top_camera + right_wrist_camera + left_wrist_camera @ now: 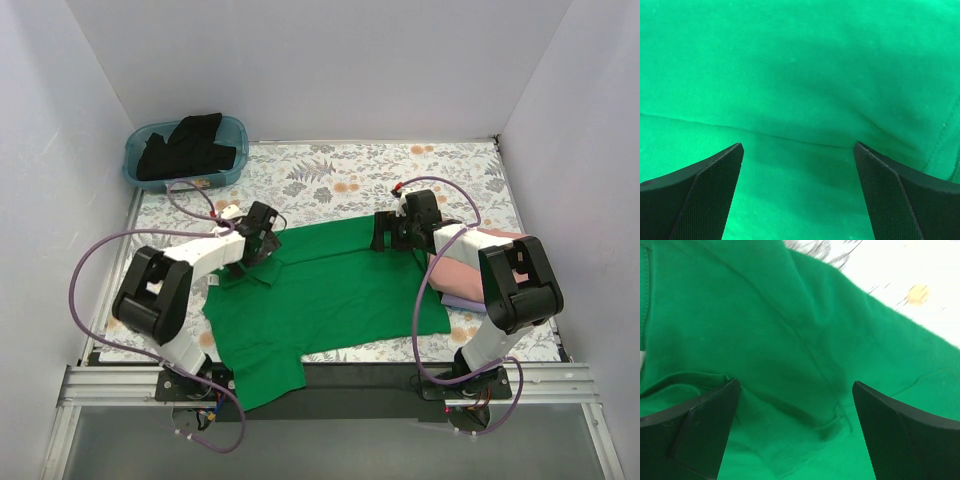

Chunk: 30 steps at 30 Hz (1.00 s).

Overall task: Fold and stack the t-shirts
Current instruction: Fold the tshirt

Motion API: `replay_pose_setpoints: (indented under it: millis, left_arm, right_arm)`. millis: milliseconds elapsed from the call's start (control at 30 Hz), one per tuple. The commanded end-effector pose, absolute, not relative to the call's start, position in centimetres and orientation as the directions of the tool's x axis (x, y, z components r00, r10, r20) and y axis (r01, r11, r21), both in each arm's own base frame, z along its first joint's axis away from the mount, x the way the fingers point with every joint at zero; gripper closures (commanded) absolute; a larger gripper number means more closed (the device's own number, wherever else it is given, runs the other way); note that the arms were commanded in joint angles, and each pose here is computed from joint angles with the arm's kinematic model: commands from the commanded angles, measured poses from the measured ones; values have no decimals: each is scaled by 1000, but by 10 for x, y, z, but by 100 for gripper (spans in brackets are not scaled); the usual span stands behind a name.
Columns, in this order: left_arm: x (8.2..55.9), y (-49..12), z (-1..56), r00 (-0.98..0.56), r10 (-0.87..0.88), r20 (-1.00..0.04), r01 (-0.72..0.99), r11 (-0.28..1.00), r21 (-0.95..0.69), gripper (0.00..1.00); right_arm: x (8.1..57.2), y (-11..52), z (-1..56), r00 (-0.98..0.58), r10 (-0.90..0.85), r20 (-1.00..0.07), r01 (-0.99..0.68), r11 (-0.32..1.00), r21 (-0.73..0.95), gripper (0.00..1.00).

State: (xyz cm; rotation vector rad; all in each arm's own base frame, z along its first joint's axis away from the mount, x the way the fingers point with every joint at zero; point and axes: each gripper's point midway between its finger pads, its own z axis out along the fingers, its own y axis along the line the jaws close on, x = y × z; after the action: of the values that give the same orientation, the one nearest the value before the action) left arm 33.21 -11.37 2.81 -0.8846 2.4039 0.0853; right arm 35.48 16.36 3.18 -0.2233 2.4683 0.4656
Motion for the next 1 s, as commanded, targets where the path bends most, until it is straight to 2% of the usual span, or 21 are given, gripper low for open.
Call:
replay_pose_setpoints:
  millis: [0,167,300,400,667,800,967]
  left_arm:
    - [298,-114,42,-628,-603,-492,-608,775,-174,4]
    - [264,-131,54,-674,-584,-453,-529,809,-256,4]
    - [233,-121,47,-709,-568,-419,-529,821,-217,4]
    - [228,-124,56,-707,-575,-412,-513,818,-261,4]
    - [269,-135,113,-623,-587,-518,-451,810,-376,2]
    - [289,-117,119,-543,-601,-586,-500,793,-350,2]
    - [309,-81,93,-501,-674,-543,-578,727,-370,2]
  right_arm:
    - [326,145,-7,-881,-64,-469,-202,947,250,2]
    - [326,143,-9,-883,-61,-466,-196,949,247,2]
    - [326,143,-9,-884,-57,-463,-192,949,251,2]
    - [326,144,-8,-884,-57,-465,-196,946,257,2]
    - [327,151,5,-864,-83,-497,-249,928,278,2]
    - [331,175,42,-807,-112,-579,-346,885,312,2]
    - [307,246,94,-717,-158,-679,-498,798,340,2]
